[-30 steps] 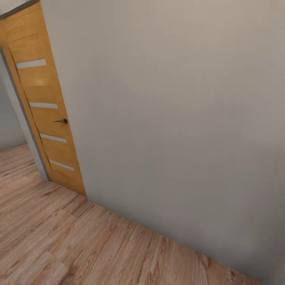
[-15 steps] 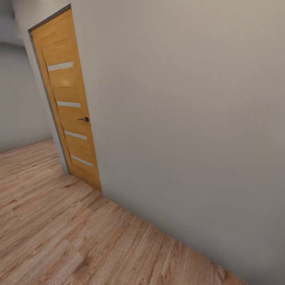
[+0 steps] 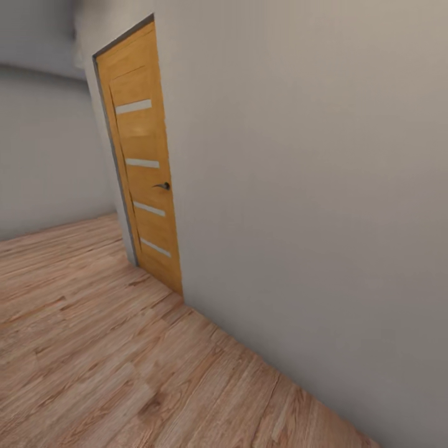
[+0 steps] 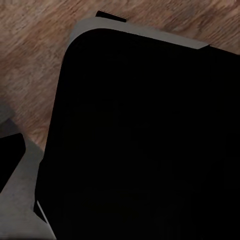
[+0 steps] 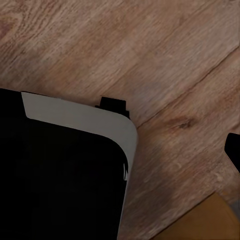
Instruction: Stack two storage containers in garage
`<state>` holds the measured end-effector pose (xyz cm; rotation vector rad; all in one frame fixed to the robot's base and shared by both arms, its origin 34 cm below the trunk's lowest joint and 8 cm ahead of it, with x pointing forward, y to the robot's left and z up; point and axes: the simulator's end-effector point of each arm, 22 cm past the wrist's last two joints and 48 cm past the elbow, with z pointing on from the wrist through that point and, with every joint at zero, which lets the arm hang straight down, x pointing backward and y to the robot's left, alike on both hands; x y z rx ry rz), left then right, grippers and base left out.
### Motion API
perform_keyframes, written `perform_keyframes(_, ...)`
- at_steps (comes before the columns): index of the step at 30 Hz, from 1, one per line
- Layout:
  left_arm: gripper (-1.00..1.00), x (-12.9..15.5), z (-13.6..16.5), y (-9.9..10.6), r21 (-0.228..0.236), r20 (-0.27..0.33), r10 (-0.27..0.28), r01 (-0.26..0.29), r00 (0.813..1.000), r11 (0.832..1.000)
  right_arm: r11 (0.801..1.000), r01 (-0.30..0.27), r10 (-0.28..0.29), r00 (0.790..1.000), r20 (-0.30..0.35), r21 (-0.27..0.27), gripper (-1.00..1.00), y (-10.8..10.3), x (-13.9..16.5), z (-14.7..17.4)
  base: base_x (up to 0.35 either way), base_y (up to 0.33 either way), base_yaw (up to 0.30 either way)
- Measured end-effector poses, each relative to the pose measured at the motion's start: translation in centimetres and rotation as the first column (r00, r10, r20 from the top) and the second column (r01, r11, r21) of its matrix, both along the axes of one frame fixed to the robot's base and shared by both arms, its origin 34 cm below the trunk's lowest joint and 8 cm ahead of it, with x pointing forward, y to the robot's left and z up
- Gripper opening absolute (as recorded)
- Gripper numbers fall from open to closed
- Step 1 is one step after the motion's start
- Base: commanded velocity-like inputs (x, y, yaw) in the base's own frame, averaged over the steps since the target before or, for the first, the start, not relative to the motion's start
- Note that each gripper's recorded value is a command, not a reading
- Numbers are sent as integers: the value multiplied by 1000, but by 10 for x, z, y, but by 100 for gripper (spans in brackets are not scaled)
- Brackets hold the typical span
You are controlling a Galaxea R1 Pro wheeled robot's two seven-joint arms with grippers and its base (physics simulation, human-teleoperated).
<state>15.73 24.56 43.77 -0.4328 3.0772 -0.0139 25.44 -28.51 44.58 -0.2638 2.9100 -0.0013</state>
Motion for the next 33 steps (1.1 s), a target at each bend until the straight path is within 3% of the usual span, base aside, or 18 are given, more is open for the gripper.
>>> perform_keyframes(33,100,0,0,-1,-2,1,1,-1,1000,1000,1000,16,-16,1000,2,-6,100,-2,0,0,0,0,274)
